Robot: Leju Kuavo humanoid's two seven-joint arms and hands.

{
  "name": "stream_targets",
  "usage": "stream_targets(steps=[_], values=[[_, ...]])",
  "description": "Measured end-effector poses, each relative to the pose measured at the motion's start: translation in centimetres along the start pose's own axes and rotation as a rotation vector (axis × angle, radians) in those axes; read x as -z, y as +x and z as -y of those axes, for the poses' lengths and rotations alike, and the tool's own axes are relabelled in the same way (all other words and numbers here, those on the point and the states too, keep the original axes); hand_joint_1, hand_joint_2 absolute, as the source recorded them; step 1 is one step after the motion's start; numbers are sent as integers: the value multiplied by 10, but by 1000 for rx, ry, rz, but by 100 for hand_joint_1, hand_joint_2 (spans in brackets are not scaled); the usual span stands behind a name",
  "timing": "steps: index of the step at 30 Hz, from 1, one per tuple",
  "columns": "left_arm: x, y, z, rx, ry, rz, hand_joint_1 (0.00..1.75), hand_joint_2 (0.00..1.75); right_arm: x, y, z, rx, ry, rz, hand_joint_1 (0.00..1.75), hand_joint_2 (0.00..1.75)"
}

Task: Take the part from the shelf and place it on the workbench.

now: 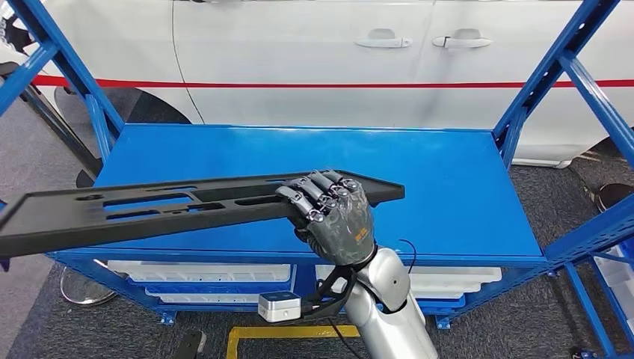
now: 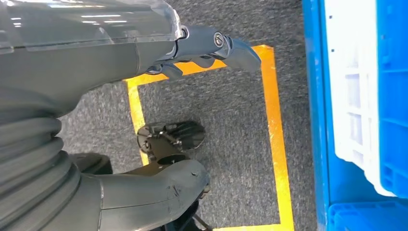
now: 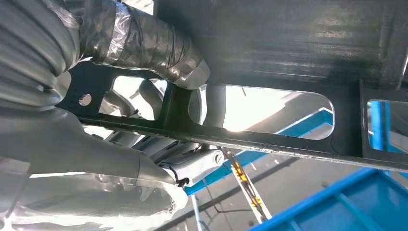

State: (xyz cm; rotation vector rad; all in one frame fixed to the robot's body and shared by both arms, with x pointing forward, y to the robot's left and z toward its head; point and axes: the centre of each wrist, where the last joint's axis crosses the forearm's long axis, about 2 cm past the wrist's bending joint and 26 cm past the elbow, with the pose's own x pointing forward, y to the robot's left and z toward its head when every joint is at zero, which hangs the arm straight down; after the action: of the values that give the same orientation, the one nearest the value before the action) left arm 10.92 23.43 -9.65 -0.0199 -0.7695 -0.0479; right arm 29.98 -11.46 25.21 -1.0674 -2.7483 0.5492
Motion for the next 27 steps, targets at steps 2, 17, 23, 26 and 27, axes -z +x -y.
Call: stream_targets(steps=[2, 17, 23, 26, 27], values=[[0, 0, 0, -2, -1, -3, 0, 175, -1, -1, 0, -1, 0, -3, 175, 175], [0, 0, -1, 10, -7, -79, 0, 175, -10, -11, 14, -18, -45, -37, 175, 175], [4, 7, -1, 23, -14, -70, 0, 175, -8, -13, 18, -31, -59, -39, 175, 175], [5, 9, -1, 32, -19, -73, 0, 175, -8, -13, 19, -38, -57, -48, 175, 175], [6, 10, -1, 35, -21, -73, 0, 175, -8, -13, 20, -41, -57, -48, 175, 175]])
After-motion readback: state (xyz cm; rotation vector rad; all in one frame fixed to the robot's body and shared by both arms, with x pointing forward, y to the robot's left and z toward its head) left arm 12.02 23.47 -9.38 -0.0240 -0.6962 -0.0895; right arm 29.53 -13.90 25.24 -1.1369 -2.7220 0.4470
